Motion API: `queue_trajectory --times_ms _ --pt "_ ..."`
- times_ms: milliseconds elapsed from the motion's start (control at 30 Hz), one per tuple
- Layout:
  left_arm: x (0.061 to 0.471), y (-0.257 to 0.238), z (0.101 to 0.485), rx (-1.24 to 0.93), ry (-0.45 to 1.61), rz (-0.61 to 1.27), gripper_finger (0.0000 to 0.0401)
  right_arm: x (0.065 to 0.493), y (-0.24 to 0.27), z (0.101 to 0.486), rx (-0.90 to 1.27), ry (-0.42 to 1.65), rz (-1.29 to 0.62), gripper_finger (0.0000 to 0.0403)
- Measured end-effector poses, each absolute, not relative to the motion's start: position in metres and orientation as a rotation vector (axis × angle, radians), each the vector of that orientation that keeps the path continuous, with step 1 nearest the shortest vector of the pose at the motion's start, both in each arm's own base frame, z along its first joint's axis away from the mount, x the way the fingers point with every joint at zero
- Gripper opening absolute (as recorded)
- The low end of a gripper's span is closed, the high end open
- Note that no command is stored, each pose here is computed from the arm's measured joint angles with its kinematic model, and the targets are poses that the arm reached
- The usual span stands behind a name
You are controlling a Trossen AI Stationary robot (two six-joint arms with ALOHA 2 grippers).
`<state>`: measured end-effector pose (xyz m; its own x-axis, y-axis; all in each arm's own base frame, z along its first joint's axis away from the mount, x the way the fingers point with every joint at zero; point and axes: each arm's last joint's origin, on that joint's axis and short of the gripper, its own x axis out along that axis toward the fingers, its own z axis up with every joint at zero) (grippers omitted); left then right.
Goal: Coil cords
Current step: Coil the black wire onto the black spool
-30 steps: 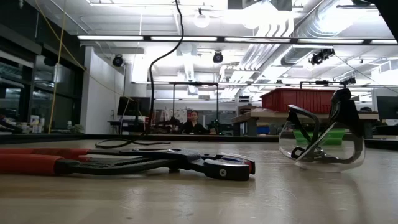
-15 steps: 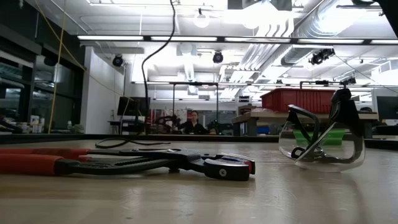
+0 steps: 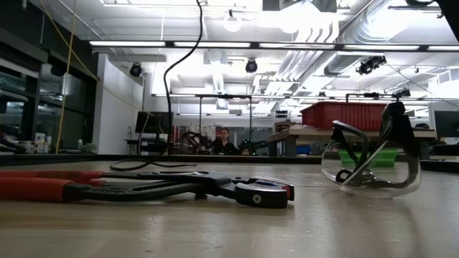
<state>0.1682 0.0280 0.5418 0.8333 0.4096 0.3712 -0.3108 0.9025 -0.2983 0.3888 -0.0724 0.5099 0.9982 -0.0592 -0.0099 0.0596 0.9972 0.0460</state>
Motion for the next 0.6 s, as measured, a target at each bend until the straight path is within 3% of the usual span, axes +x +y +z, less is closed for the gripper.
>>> queue_trajectory --times_ms 200,600 --pt "0.179 0.034 0.542 -0.444 -0.519 0.34 0.0 0.408 -0.049 0.507 -0.009 -0.075 -0.02 0.0003" --pt "0.213 0.042 0.534 -1.05 -0.502 -0.036 0.0 0.429 -0.052 0.5 -0.05 -0.191 -0.04 0.0001"
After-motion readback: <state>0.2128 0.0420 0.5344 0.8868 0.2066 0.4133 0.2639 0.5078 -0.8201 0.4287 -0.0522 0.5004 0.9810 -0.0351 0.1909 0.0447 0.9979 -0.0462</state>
